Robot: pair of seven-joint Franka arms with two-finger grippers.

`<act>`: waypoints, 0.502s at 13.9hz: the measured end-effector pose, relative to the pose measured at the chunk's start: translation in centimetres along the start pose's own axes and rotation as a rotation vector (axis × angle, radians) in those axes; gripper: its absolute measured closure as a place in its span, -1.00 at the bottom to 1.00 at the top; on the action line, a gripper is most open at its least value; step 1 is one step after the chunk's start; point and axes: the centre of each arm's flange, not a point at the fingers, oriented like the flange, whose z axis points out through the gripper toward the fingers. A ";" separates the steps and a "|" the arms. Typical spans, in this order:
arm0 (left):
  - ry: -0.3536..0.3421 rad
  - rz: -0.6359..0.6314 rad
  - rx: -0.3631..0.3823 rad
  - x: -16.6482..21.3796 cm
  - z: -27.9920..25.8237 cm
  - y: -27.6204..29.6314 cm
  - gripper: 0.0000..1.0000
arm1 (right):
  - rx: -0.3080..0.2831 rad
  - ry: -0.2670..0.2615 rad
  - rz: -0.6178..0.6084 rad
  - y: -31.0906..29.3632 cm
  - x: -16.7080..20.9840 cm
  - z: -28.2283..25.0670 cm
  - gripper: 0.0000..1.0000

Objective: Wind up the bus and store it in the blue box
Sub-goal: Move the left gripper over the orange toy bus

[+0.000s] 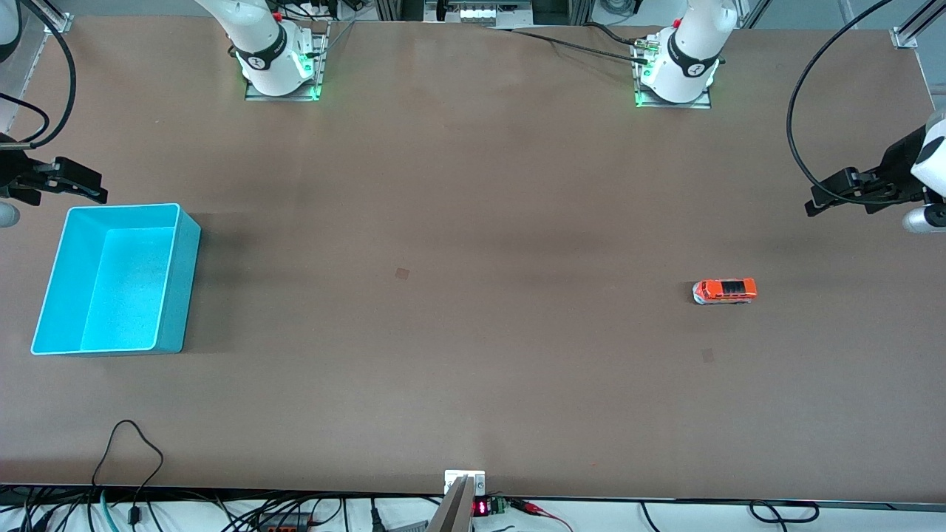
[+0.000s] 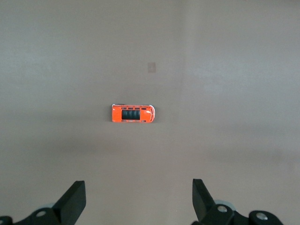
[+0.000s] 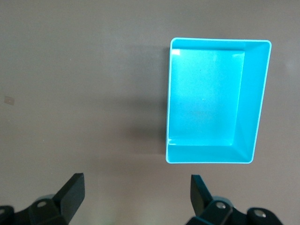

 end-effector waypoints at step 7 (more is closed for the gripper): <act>-0.111 0.007 0.006 -0.8 3.1 0.4 -1.00 | 0.000 -0.001 0.002 0.1 0.0 0.0 -1.00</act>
